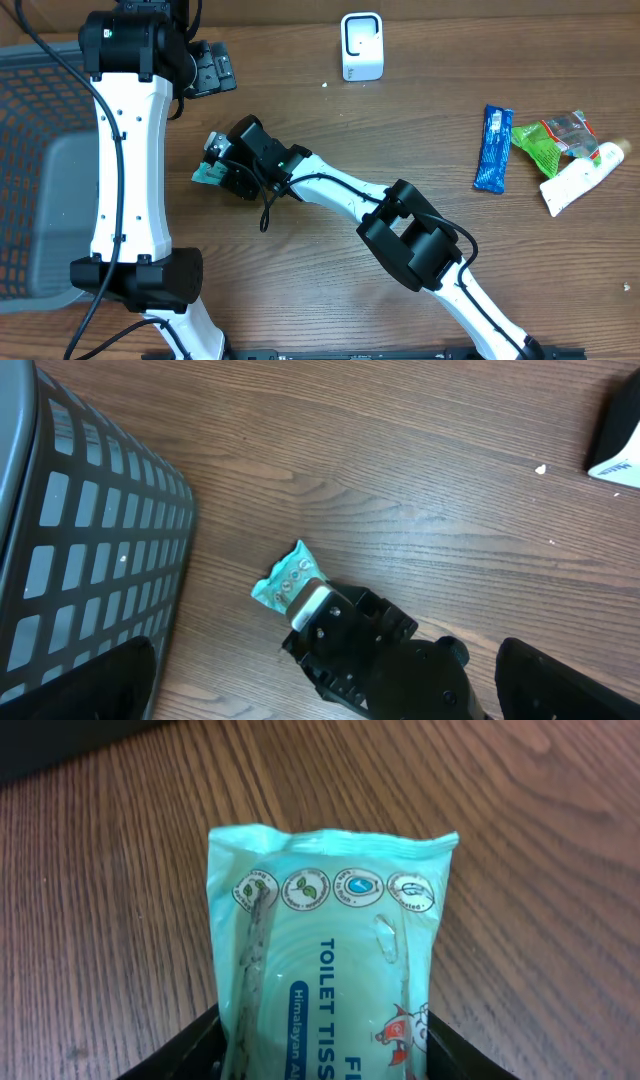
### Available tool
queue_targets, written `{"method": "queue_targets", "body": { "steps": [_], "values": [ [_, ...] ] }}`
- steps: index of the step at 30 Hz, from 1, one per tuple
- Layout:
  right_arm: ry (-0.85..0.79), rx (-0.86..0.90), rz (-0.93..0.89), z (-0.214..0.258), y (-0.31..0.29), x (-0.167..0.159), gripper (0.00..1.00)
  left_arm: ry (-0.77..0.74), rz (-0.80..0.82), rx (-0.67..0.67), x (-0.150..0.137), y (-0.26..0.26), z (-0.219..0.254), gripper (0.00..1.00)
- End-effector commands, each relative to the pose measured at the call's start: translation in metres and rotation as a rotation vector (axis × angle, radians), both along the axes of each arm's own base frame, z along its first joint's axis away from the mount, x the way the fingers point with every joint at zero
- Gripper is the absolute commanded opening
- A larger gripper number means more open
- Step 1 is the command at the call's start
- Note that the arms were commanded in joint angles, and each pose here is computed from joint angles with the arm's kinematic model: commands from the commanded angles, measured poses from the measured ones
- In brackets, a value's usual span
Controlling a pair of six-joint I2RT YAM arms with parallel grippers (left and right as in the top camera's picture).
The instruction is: Scan the item barcode
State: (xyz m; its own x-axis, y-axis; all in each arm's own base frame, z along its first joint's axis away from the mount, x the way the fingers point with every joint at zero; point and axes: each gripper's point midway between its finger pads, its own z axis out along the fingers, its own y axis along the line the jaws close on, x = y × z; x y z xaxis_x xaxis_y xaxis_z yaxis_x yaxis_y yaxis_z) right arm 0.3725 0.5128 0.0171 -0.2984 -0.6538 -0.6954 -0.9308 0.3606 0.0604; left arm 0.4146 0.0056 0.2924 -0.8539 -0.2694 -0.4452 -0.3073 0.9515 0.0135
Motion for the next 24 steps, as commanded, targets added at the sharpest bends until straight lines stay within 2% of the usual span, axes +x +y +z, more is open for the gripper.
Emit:
{"method": "queue_targets", "body": {
  "steps": [1,6,11,18,22,23,24],
  "values": [
    [0.036,-0.001,-0.033,0.008,-0.005,0.003,0.52,0.002,-0.010,0.018,0.001,0.002,0.000,1.00],
    [0.101,-0.040,-0.088,0.029,-0.028,0.003,0.47,0.002,-0.010,0.018,0.001,0.002,0.000,1.00],
    [0.262,-0.091,-0.271,0.045,-0.076,0.012,0.47,0.002,-0.010,0.018,0.001,0.002,0.000,0.99],
    [0.532,-0.235,-0.571,0.026,-0.174,0.026,0.46,0.002,-0.010,0.018,0.001,0.002,0.000,0.99],
    [0.628,-0.301,-0.670,0.020,-0.227,0.031,0.47,0.002,-0.010,0.018,0.001,0.002,0.000,1.00],
    [0.653,-0.303,-0.687,0.020,-0.237,0.033,0.51,0.002,-0.010,0.018,0.001,0.002,0.000,1.00],
    [0.681,-0.301,-0.701,0.021,-0.247,0.034,0.61,0.002,-0.010,0.018,0.001,0.002,0.000,1.00]
  ]
}}
